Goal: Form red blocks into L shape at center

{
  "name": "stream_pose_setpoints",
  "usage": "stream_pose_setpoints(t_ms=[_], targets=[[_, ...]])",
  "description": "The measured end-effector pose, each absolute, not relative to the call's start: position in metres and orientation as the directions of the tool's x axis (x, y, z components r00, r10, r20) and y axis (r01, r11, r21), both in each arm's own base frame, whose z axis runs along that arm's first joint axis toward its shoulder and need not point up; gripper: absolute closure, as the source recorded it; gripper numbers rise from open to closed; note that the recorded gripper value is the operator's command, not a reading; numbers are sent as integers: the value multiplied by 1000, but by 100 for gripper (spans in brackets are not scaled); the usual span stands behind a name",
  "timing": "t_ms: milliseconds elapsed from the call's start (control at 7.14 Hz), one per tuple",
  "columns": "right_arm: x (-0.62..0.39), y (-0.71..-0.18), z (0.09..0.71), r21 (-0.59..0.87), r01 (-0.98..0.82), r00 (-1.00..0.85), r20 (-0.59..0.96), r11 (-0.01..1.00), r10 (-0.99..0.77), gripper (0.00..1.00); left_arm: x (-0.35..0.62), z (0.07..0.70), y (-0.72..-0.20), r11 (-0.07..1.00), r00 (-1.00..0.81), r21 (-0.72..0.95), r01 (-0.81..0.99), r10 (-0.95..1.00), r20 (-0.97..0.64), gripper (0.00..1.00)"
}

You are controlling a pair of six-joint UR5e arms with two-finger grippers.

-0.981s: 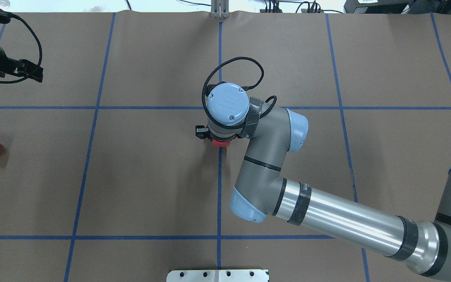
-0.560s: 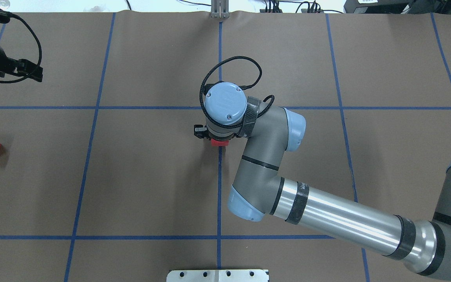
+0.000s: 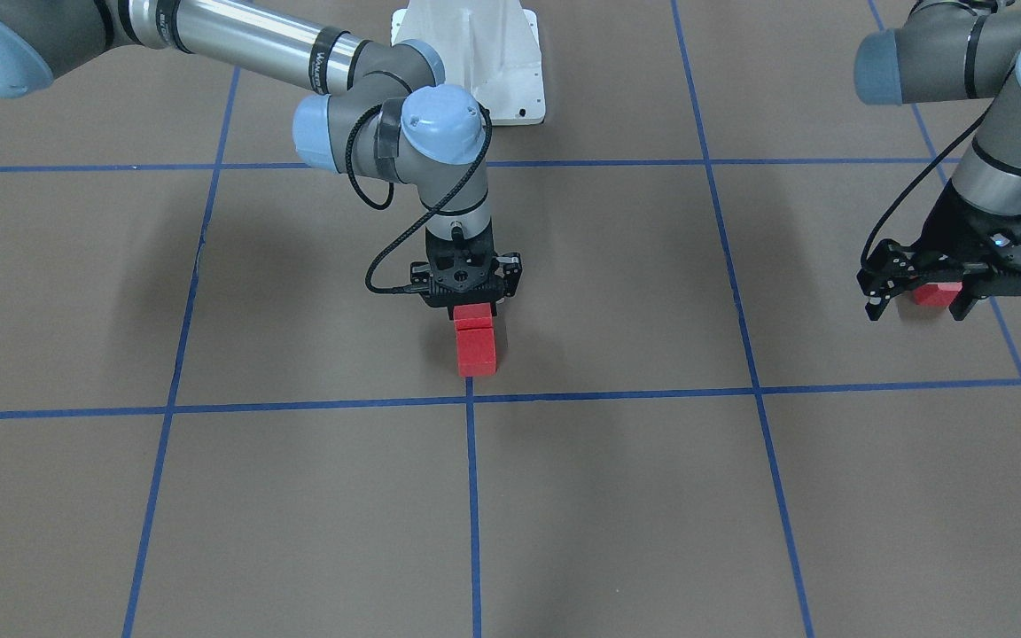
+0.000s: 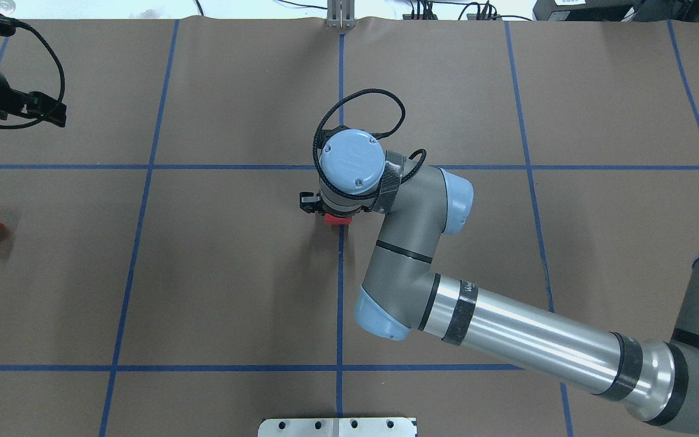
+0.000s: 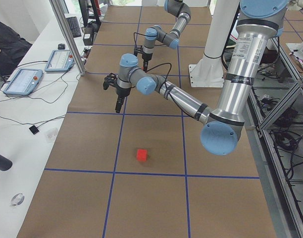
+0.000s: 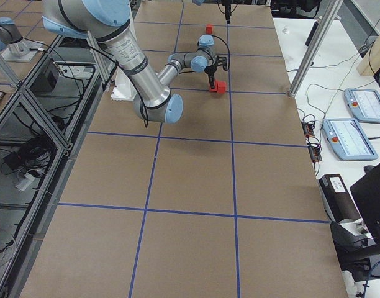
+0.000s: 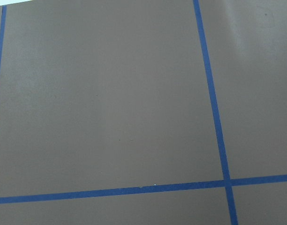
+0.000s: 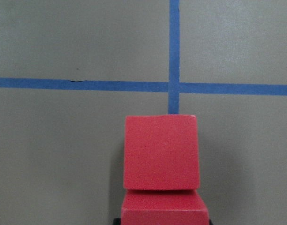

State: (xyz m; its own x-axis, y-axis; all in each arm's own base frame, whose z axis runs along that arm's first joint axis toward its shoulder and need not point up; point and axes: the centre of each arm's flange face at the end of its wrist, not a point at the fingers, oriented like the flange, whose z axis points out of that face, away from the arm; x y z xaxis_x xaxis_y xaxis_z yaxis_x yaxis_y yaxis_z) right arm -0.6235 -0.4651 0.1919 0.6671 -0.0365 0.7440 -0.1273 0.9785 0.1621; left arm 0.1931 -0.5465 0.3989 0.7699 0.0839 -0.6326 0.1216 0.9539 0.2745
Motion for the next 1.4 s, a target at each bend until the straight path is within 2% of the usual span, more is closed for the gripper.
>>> stream_pose_setpoints(t_ms=[140, 280, 420, 560, 1401], targets=[[-622, -468, 192, 163, -130, 667, 744, 978, -35, 65, 193, 399, -547, 954, 770, 274, 122, 83, -632, 0], [-620, -469, 193, 164, -131, 668, 743, 978, -35, 26, 193, 399, -547, 954, 770, 273, 122, 83, -632, 0], [-619, -471, 194, 165, -131, 669, 743, 978, -35, 13, 193, 400, -547, 954, 770, 273, 123, 82, -632, 0], [-619, -471, 194, 165, -132, 669, 743, 978, -35, 4, 193, 400, -547, 954, 770, 273, 123, 82, -633, 0], [-608, -484, 189, 162, -160, 657, 754, 974, -17, 2, 181, 410, -545, 955, 775, 271, 123, 79, -627, 0]])
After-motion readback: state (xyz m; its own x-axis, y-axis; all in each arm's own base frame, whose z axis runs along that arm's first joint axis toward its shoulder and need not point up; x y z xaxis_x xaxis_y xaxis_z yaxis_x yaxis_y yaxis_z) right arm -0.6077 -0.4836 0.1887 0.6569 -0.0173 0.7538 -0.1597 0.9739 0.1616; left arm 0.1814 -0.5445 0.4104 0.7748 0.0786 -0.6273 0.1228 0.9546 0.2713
